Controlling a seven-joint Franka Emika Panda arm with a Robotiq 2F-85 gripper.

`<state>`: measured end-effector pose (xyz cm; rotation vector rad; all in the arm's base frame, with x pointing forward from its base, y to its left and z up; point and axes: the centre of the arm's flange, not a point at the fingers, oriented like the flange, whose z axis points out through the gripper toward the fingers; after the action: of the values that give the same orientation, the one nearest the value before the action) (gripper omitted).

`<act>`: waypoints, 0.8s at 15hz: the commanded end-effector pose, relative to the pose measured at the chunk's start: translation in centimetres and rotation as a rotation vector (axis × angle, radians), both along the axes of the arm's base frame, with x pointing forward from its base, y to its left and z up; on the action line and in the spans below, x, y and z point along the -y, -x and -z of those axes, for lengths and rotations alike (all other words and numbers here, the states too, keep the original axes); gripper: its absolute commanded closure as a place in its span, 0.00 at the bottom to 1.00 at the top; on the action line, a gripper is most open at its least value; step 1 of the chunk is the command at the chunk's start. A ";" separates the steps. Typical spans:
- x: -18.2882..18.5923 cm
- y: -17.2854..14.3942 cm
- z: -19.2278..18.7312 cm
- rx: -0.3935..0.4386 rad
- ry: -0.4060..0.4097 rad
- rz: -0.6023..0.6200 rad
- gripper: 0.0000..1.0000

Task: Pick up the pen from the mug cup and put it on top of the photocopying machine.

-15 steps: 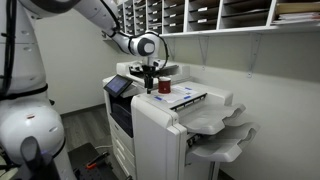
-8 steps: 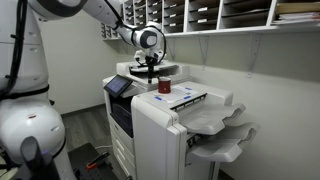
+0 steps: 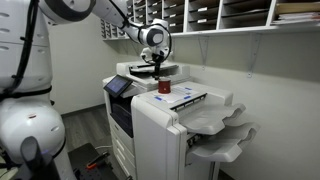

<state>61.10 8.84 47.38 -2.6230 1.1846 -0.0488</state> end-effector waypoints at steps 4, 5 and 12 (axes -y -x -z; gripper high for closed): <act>1.0 -3.7 -0.3 -0.012 0.011 0.006 0.33; 1.2 -4.1 -0.2 -0.012 0.012 0.012 0.39; 1.9 -6.9 1.3 -0.050 0.009 0.038 0.62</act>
<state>66.35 6.83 46.07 -2.6120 1.2260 -0.0567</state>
